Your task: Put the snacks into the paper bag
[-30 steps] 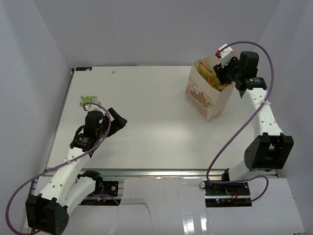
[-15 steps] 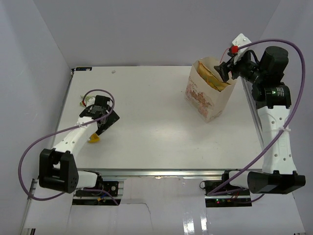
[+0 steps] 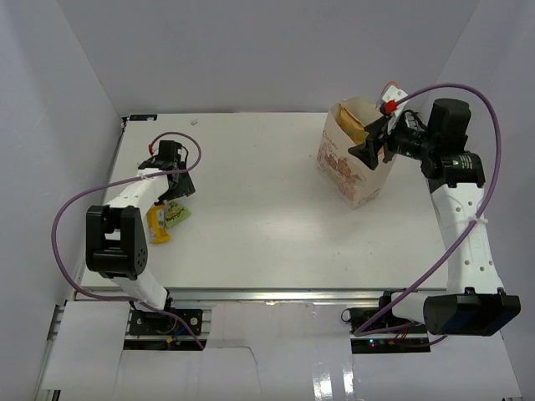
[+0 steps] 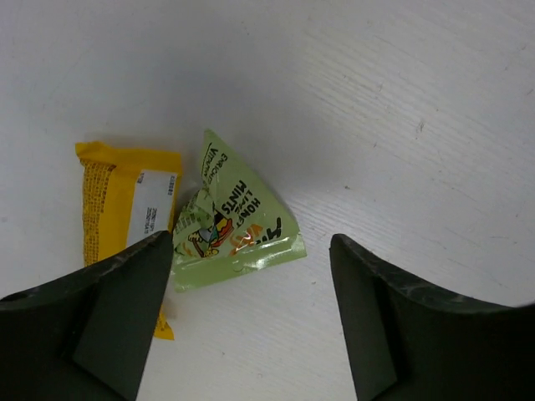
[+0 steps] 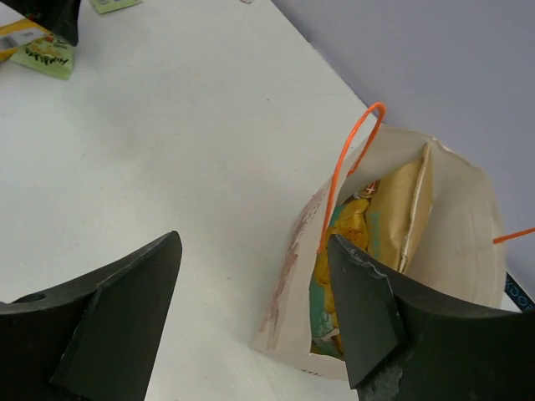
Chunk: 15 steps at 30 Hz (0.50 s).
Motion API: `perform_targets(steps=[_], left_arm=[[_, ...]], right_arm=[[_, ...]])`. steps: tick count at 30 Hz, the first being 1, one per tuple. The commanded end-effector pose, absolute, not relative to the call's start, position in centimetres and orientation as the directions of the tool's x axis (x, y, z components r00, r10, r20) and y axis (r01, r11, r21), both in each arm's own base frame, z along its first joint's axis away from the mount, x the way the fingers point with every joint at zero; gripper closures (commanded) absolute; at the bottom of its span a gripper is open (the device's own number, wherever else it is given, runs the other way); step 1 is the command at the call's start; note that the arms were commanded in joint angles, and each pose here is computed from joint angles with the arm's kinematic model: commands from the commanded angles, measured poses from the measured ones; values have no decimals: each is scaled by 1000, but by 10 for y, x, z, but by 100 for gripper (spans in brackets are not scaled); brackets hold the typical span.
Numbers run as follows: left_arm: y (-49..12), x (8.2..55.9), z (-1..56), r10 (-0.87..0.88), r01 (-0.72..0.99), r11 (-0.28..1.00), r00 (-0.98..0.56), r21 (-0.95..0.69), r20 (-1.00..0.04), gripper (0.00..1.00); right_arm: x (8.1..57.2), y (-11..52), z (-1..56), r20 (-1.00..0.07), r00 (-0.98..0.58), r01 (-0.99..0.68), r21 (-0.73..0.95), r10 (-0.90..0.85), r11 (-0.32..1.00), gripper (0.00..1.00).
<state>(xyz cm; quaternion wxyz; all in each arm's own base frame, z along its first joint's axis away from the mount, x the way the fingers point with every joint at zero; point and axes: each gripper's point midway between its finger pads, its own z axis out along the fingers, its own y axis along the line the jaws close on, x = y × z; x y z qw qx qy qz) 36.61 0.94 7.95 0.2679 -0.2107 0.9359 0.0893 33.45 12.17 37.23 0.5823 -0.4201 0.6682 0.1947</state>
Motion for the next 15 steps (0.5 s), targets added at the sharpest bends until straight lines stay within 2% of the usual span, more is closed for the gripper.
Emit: perform_targets(steps=[1, 3, 4, 7, 10, 13, 15], left_arm=[[11, 377, 77, -251, -344, 935, -811, 84, -529, 17], [9, 375, 68, -253, -337, 938, -826, 83, -504, 20], [8, 374, 61, -257, -337, 938, -835, 84, -487, 25], [8, 368, 51, -267, -345, 934, -847, 94, -460, 26], [8, 363, 44, -286, -362, 928, -849, 94, -444, 34], [3, 360, 39, -298, -360, 931, -854, 69, -427, 62], [-1, 360, 39, -301, -354, 934, -854, 48, -425, 67]], right_arm=[[320, 133, 374, -958, 20, -829, -176, -286, 531, 24], [319, 134, 374, -960, 15, -836, -165, -279, 523, 24], [318, 135, 375, -961, 16, -841, -162, -276, 516, 24], [312, 140, 376, -965, 16, -863, -145, -262, 484, 24], [303, 150, 377, -968, 23, -889, -135, -250, 439, 24], [292, 162, 380, -971, 45, -915, -135, -236, 379, 24], [285, 168, 379, -971, 48, -928, -130, -234, 349, 24]])
